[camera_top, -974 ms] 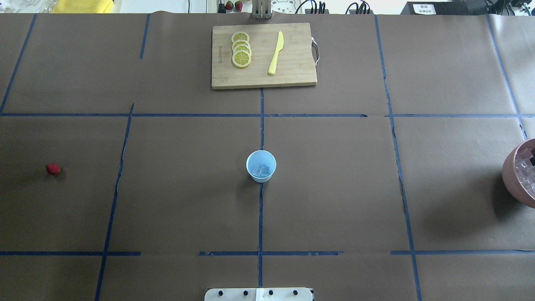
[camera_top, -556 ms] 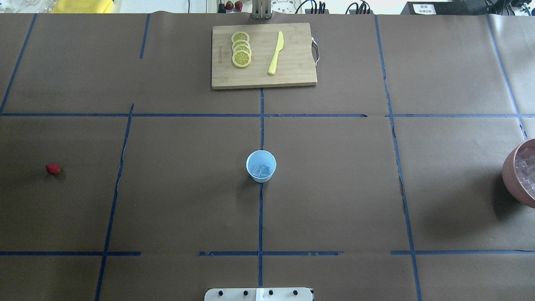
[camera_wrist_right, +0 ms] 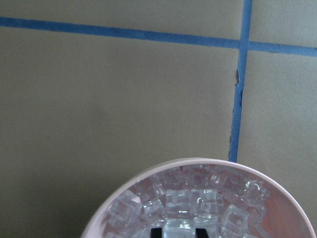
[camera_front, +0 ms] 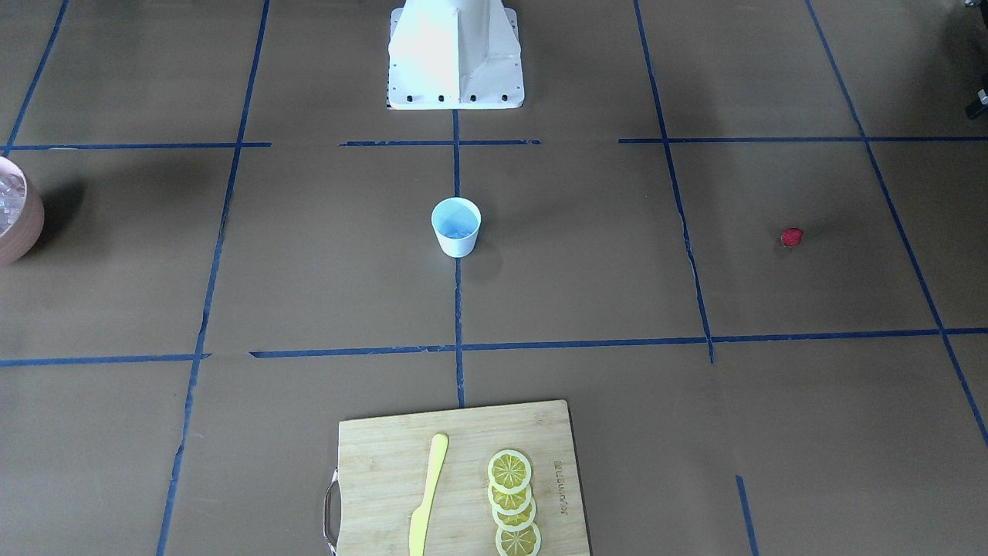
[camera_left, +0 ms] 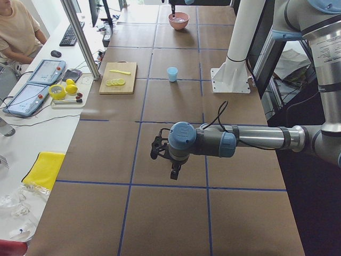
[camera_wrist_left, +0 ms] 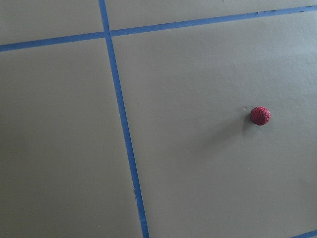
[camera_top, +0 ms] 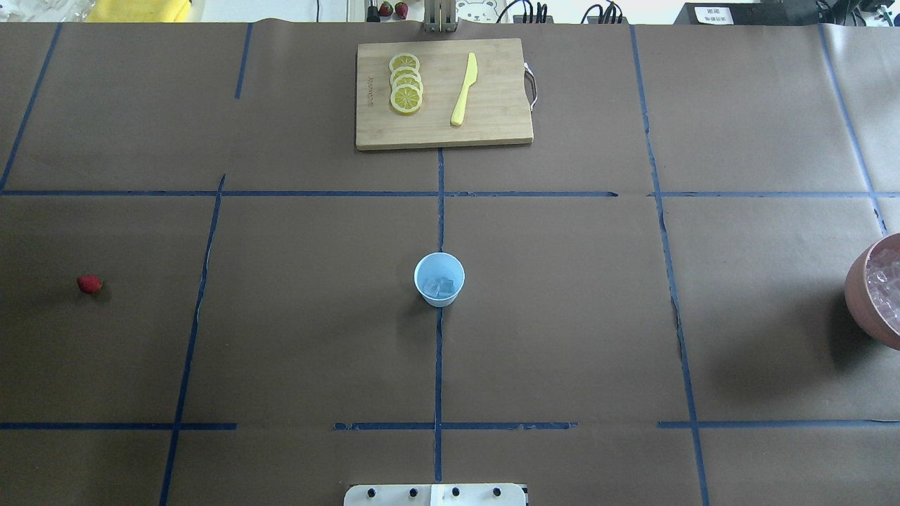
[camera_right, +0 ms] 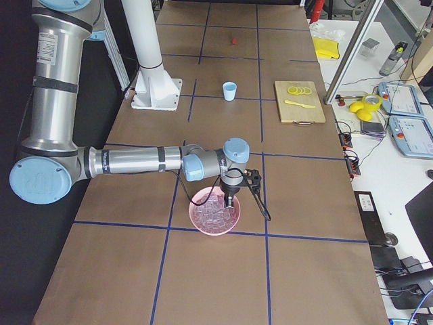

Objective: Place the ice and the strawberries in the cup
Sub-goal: 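Pick a third ice cube from the pink bowl with the right gripper, then carry the ice cube over the blue cup and release it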

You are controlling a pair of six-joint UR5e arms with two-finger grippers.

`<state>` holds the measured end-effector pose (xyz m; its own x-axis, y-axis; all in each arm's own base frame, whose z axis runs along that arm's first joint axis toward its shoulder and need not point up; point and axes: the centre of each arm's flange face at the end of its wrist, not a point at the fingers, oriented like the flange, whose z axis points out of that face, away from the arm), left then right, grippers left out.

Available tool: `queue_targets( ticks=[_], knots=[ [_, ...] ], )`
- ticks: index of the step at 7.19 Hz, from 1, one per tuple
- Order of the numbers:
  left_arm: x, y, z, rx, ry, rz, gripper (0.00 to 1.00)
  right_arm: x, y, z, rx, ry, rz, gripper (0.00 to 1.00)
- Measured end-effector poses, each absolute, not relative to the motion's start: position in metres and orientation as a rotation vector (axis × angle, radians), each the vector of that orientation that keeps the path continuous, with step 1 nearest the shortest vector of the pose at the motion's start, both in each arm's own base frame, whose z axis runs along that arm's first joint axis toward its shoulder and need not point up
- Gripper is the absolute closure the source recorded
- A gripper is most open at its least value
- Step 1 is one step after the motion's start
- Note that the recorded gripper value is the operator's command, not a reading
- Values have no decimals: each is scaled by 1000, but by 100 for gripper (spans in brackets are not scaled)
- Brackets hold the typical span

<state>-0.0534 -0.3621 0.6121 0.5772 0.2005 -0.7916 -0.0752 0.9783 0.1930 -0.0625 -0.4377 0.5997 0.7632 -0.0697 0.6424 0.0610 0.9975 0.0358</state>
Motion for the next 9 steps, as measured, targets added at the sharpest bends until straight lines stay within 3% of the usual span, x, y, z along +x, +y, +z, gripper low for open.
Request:
queue_targets(
  ticks=[4, 9],
  knots=[
    [-53, -358, 612, 142, 956, 161, 0, -91, -419, 419, 20, -854, 97, 100],
    [-52, -358, 611, 143, 956, 162, 0, -332, -395, 220, -167, -992, 384, 100]
  ],
)
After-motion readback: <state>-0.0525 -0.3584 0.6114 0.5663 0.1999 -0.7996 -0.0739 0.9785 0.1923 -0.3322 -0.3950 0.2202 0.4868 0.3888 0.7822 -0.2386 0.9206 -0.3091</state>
